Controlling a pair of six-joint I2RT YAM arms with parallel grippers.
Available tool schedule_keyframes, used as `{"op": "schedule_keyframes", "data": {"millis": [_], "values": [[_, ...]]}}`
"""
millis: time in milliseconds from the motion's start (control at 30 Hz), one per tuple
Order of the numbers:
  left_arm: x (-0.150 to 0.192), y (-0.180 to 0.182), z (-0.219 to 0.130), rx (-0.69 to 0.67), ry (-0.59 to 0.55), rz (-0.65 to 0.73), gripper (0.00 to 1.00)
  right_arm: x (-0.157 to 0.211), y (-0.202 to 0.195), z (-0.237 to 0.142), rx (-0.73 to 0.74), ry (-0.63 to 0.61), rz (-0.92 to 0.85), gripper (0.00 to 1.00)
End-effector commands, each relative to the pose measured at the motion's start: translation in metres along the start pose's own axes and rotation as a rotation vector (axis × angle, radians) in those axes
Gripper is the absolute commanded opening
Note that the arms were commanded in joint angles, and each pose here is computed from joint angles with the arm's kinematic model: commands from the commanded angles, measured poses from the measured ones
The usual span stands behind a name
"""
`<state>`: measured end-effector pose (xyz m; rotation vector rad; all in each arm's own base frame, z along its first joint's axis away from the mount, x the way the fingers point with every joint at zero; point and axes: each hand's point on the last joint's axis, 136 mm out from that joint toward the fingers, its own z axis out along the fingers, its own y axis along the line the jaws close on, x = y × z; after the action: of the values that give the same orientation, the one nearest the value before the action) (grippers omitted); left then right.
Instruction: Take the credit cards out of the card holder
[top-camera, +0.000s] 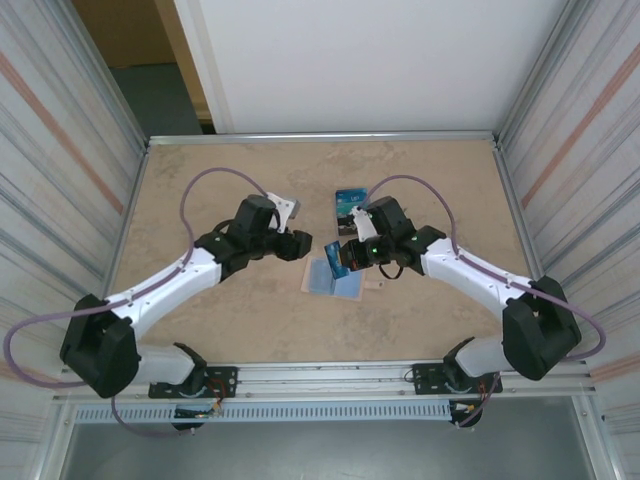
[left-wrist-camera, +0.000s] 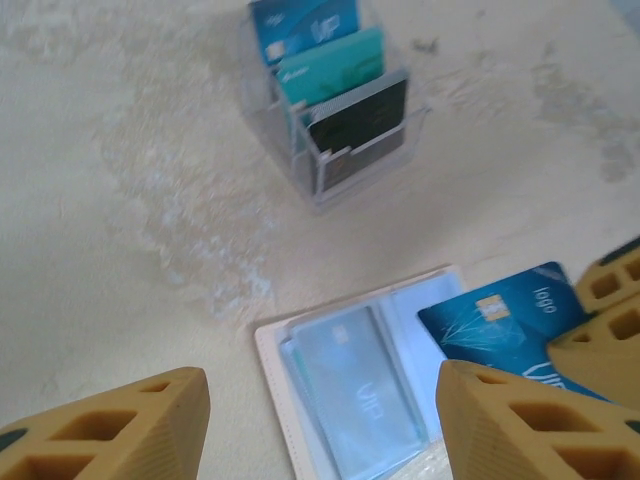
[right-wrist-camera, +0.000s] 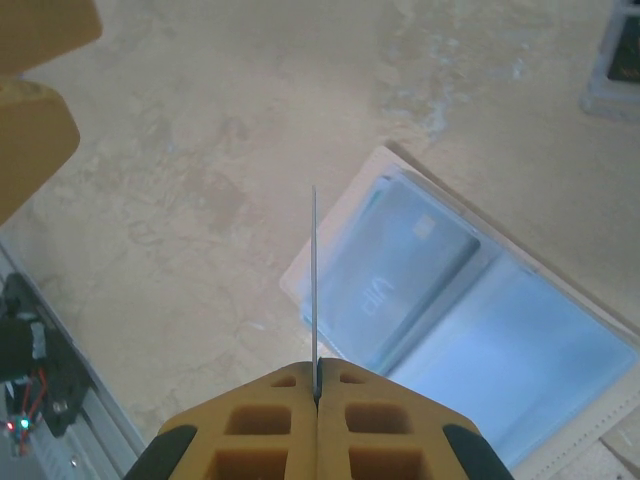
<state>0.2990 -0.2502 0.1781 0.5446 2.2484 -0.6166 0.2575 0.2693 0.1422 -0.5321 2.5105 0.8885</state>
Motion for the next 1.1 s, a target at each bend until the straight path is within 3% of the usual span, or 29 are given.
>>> {"op": "schedule_keyframes", "data": {"millis": [0, 200, 400, 700, 833, 1067], "values": [[-0.025, -0.026, -0.016, 0.13, -0.121, 0.158, 0.63, -0.006, 0.022, -0.018, -0.042, -0.009, -0.165, 0.01], [-0.017, -0.058, -0.031, 0.327, -0.141, 0.4, 0.56, -0.009, 0.042, -0.037, -0.09, -0.017, -0.292, 0.0], [-0.01, -0.081, -0.041, 0.47, -0.144, 0.55, 0.52, -0.009, 0.056, -0.056, -0.131, -0.041, -0.387, 0.0], [-0.004, -0.109, -0.053, 0.663, -0.118, 0.606, 0.49, -0.008, 0.074, -0.07, -0.202, -0.038, -0.462, 0.0], [0.003, -0.114, -0.048, 0.667, -0.075, 0.634, 0.46, -0.008, 0.078, -0.072, -0.223, -0.028, -0.483, 0.0], [0.01, -0.12, -0.039, 0.689, -0.014, 0.642, 0.23, -0.009, 0.083, -0.074, -0.244, -0.026, -0.504, 0.0]]}}
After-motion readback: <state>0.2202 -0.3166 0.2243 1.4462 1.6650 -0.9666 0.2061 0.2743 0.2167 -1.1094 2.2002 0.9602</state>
